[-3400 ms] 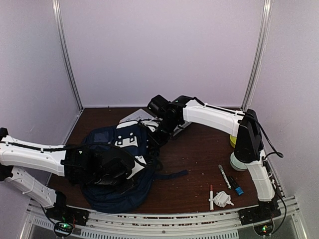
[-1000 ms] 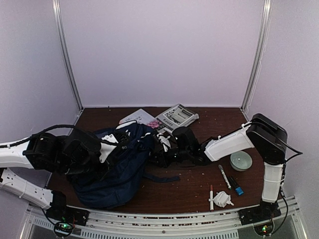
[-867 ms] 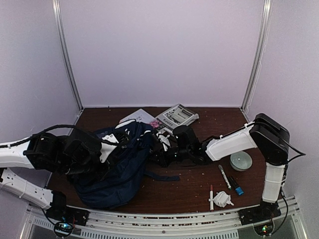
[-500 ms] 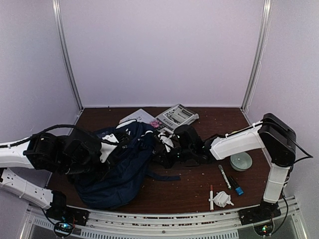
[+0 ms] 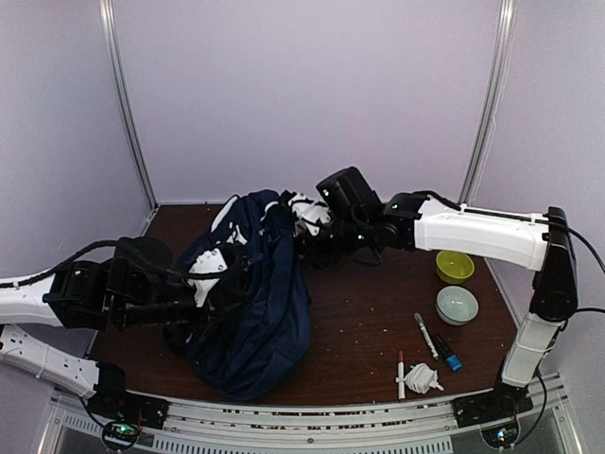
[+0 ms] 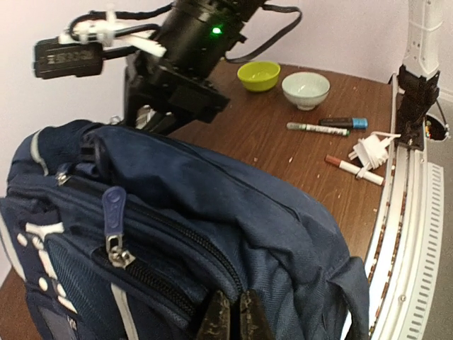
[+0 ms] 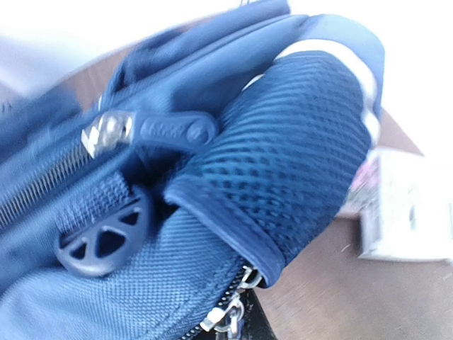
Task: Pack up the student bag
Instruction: Grab the largest pocket of the student bag, then hold the student bag at the center of the board.
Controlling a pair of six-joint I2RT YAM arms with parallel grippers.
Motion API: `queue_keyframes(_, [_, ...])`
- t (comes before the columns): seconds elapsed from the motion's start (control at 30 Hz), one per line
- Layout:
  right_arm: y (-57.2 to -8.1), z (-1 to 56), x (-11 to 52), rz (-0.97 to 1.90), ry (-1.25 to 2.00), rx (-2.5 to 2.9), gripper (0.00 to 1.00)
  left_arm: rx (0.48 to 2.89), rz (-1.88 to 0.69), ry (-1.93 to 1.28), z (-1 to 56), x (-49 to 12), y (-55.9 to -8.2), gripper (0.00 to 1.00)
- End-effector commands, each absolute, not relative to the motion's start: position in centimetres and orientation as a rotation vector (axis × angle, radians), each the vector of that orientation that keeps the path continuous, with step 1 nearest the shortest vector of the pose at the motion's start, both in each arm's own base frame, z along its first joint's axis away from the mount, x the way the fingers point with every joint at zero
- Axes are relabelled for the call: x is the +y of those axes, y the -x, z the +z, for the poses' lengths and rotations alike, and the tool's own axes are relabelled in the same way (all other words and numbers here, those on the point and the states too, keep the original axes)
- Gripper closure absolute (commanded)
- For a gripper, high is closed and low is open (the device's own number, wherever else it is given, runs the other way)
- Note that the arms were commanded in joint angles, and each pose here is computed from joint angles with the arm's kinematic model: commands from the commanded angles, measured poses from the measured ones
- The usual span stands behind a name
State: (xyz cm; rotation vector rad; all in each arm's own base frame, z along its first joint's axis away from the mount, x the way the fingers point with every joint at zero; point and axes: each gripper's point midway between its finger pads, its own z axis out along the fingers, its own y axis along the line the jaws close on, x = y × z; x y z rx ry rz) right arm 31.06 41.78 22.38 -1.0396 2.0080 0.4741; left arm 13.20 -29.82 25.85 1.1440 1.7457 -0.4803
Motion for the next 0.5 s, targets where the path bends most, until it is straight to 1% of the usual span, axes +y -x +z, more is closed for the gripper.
queue_keyframes(0.0, [-34.1, 36.4, 40.5, 0.409, 0.859, 1.756, 1.0, 1.345, -0.686, -1.167, 35.6, -34.5, -10.4, 1.0])
queue_keyframes(0.13, [-32.1, 41.2, 41.6, 0.425, 0.933, 1.626, 1.0, 1.264, -0.704, -1.308, 35.6, -38.6, -9.2, 1.0])
queue_keyframes(0.23, [-30.2, 43.2, 41.8, 0.472, 0.984, 1.54, 1.0, 1.206, -0.726, -1.358, 36.0, -39.8, -8.4, 1.0])
queue_keyframes(0.27, [-29.7, 43.8, 41.5, 0.484, 0.988, 1.515, 1.0, 1.194, -0.739, -1.357, 36.3, -39.7, -8.2, 0.86])
queue_keyframes(0.3, [-29.4, 44.1, 41.2, 0.485, 0.995, 1.493, 1.0, 1.183, -0.746, -1.35, 36.7, -39.4, -8.0, 0.66])
queue_keyframes(0.33, [-29.0, 44.1, 40.9, 0.479, 1.005, 1.472, 1.0, 1.172, -0.751, -1.341, 37.1, -38.9, -7.9, 0.5])
queue_keyframes(0.37, [-28.7, 44.1, 40.6, 0.472, 1.018, 1.449, 1.0, 1.16, -0.754, -1.331, 37.4, -38.4, -7.8, 0.4])
queue_keyframes(0.4, [-28.3, 44.1, 40.3, 0.467, 1.033, 1.424, 1.0, 1.15, -0.755, -1.32, 37.8, -37.7, -7.7, 0.32])
queue_keyframes(0.47, [-27.2, 43.9, 40.1, 0.481, 1.075, 1.377, 1.0, 1.149, -0.746, -1.277, 38.8, -36.0, -7.9, 0.27])
